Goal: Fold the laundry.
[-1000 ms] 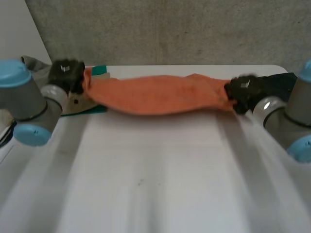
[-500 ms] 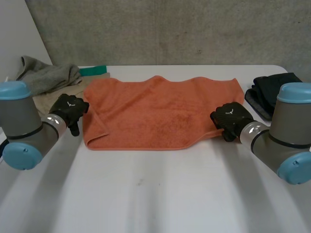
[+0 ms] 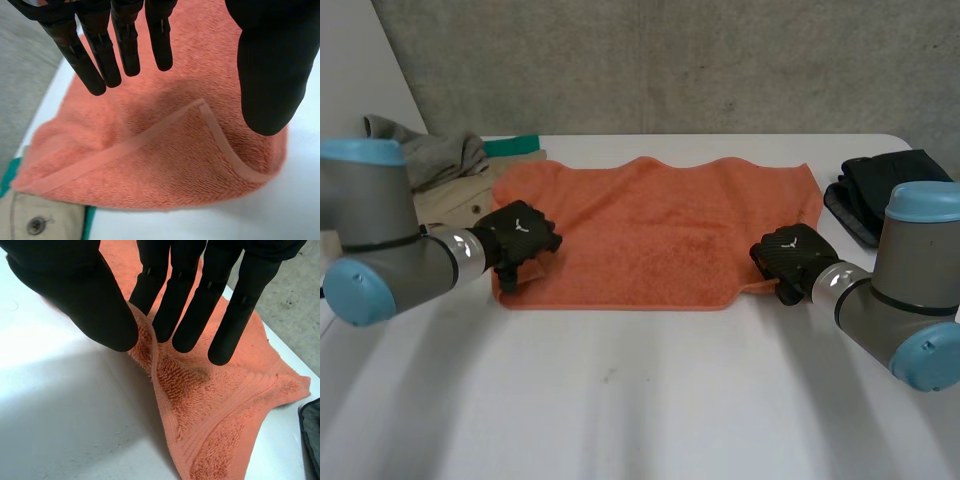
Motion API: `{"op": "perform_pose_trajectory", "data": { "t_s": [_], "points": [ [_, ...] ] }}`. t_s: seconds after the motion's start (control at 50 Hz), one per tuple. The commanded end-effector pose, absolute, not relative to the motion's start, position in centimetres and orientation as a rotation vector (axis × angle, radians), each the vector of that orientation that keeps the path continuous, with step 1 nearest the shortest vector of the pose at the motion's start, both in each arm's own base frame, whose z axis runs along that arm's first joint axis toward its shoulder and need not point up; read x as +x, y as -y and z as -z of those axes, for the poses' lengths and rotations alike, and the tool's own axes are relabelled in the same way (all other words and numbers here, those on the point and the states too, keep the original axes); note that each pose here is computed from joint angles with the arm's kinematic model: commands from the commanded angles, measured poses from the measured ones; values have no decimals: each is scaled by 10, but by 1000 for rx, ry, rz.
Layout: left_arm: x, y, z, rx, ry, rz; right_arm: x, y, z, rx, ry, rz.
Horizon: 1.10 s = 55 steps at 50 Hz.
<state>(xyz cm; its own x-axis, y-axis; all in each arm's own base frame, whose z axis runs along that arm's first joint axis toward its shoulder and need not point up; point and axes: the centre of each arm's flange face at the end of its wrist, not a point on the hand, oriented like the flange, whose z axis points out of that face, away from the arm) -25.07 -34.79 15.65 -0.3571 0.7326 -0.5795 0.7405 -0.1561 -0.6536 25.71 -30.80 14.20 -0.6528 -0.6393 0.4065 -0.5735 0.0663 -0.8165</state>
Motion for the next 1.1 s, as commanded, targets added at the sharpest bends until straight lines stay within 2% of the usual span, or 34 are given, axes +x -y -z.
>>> {"op": "perform_pose_trajectory", "data": {
  "t_s": [0.02,0.32,0.52,0.78,1.1],
  "points": [
    [-256,359,-158,1845,-2073,1479,256,305,-139,-1283,-2255,1656],
    [-253,375,-139,1831,-2013,1368,252,308,-138,-1272,-2265,1654],
    [-247,378,-139,1798,-2036,1309,252,308,-138,-1283,-2261,1656],
    [-218,383,-165,1648,-2068,1397,252,307,-145,-1282,-2250,1674],
    [-197,387,-143,1708,-2035,1334,254,305,-144,-1287,-2249,1669]
  ]
}}
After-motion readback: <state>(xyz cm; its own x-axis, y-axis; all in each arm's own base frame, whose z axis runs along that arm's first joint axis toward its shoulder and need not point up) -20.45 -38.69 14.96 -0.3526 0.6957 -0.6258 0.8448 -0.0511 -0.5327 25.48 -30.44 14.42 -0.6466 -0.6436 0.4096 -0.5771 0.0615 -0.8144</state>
